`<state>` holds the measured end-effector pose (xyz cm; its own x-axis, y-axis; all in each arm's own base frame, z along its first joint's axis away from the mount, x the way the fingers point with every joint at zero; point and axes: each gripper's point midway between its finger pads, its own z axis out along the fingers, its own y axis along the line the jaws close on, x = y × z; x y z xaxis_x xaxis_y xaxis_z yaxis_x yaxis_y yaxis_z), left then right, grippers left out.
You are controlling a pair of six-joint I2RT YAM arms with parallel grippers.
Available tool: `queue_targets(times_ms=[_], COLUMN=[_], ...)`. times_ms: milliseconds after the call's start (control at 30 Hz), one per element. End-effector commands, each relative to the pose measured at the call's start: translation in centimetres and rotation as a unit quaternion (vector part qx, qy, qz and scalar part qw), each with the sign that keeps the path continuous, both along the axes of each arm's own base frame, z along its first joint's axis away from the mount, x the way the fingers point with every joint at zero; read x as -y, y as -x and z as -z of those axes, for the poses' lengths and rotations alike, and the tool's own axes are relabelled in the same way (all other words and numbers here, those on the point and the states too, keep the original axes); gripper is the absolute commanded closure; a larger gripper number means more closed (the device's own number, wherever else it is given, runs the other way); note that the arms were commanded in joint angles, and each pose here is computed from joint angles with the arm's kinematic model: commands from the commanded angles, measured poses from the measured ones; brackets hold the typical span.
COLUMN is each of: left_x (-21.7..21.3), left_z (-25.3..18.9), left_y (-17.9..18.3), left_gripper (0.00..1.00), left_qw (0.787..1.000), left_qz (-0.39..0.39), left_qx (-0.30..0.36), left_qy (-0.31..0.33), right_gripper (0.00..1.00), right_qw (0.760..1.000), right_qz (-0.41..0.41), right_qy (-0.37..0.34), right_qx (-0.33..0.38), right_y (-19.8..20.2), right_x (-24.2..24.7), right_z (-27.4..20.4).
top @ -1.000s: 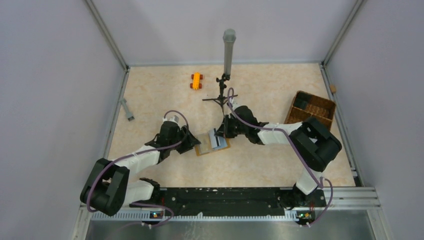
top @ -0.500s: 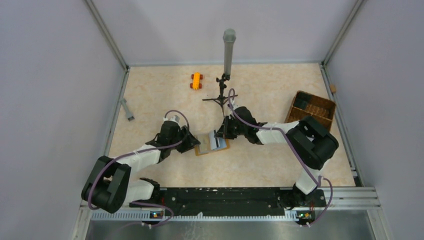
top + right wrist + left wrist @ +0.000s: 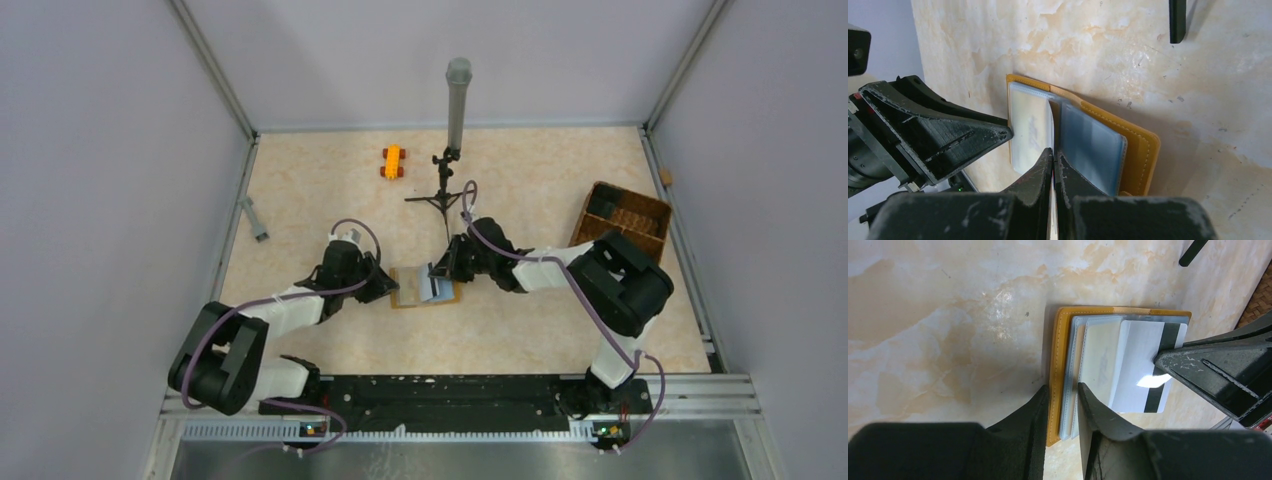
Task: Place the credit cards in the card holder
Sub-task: Insert the credit card into the card holder.
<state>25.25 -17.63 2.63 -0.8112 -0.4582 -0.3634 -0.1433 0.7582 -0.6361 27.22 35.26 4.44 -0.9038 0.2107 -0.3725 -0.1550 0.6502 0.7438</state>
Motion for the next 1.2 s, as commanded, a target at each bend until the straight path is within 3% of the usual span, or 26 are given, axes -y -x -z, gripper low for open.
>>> queue_targets(times_ms=[0,533,867,1167], left_x=[-1.8,-1.7,-1.4,-1.6], left_z=[3.4,3.5,3.1,3.0], left_y=[1.8,1.9,1.8,1.8], left_gripper=[0.7,0.72,0.73,0.73], left_qw=[0.997,0.997,0.998,0.998], left_qz=[-0.003,0.0,0.002,-0.003], left_qx=[-0.049,-0.049,-0.045,-0.042], left_qy=[-0.057,-0.054,-0.044,-0.046], right_gripper=[1.0,1.0,0.99,0.65], right_qw=[1.0,0.994,0.993,0.99], right_qz=[0.017,0.041,0.034,0.023], right_qy=[0.009,0.068,0.092,0.138], right_qx=[-0.014,-0.077,-0.072,0.0], right_y=[0.3,3.0,3.2,1.8], right_x=[0.4,1.0,-0.5,0.4], right_z=[1.4,5.6,6.2,2.4])
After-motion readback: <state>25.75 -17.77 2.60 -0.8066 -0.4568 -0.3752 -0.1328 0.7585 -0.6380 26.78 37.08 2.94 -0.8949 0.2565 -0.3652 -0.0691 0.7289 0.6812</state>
